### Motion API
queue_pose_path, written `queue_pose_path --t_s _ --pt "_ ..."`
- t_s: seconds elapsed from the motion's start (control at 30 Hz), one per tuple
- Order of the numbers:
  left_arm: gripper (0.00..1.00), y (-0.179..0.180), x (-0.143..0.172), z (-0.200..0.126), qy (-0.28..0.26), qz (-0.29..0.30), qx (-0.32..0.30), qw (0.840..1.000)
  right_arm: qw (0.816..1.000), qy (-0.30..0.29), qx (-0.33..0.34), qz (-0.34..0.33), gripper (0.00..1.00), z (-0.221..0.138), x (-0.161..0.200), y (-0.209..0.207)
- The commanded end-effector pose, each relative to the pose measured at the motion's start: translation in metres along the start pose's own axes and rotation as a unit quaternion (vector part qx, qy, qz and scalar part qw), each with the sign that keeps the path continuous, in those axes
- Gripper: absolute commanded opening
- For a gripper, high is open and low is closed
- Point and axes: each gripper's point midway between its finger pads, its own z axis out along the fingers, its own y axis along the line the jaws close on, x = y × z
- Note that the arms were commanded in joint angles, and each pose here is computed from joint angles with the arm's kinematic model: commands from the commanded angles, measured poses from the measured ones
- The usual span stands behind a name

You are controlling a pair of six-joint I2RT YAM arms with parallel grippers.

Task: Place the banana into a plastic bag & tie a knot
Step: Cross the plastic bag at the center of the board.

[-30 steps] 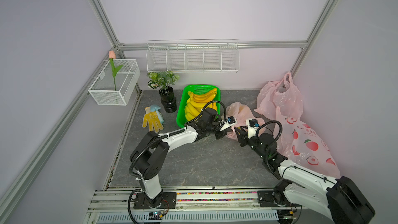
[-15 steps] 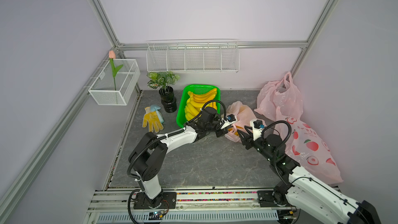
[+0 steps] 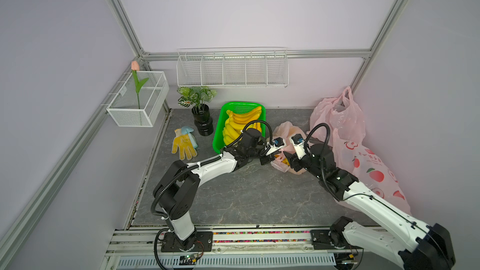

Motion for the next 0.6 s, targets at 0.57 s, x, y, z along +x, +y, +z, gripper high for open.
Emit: queue_pose_path --t_s 0.57 --pt "0.01 -0.007 -0.014 -0.013 -0.03 -0.002 0.05 0.998 0.991 0.01 0.011 -0.132 0.66 0.036 0.047 0.019"
